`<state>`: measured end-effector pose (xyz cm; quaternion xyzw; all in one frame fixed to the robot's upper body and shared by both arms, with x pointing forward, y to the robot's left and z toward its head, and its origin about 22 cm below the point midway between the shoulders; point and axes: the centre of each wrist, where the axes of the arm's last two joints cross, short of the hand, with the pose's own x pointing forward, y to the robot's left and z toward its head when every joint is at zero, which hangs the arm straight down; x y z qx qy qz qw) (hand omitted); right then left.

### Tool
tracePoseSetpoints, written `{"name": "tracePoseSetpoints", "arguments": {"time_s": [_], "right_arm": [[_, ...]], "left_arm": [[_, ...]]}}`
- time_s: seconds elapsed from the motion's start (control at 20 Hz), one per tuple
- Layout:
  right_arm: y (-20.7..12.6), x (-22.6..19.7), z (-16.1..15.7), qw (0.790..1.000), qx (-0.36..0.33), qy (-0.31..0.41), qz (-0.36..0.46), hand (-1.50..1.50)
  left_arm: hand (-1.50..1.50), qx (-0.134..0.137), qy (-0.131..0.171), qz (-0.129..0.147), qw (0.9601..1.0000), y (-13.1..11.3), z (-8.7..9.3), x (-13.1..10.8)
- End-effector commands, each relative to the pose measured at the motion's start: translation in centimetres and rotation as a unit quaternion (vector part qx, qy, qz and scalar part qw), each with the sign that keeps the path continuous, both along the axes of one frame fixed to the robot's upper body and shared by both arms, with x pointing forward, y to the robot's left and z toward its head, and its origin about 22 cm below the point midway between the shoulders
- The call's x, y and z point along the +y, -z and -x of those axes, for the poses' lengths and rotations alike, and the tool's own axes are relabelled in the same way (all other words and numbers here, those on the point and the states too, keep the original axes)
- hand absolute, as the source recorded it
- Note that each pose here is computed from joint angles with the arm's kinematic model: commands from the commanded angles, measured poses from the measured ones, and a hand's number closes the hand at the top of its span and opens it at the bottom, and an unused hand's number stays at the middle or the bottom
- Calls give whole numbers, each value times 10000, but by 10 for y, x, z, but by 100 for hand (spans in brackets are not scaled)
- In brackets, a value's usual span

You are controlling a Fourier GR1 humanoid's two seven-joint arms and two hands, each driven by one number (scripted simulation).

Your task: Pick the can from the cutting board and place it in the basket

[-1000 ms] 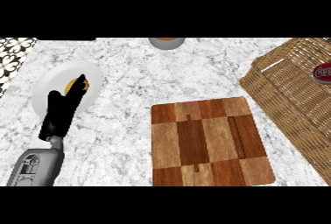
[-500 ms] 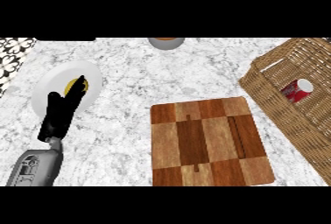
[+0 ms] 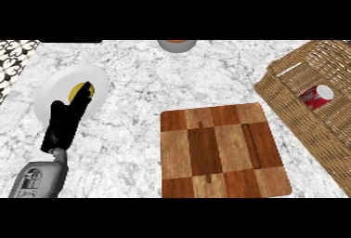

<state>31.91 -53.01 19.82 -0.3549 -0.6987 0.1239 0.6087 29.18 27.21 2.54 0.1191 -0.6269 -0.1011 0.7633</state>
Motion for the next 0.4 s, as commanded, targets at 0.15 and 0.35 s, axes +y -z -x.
{"name": "tracePoseSetpoints", "arguments": {"time_s": [0.15,0.35], "right_arm": [[-14,-65,59,9966,15,500,-650,-150],[-22,-91,97,9952,-147,598,-760,-150]], "left_arm": [[0,-21,54,-4,10000,-1,-7,-1],[0,-65,-13,30,10000,-5,-8,7]]}}
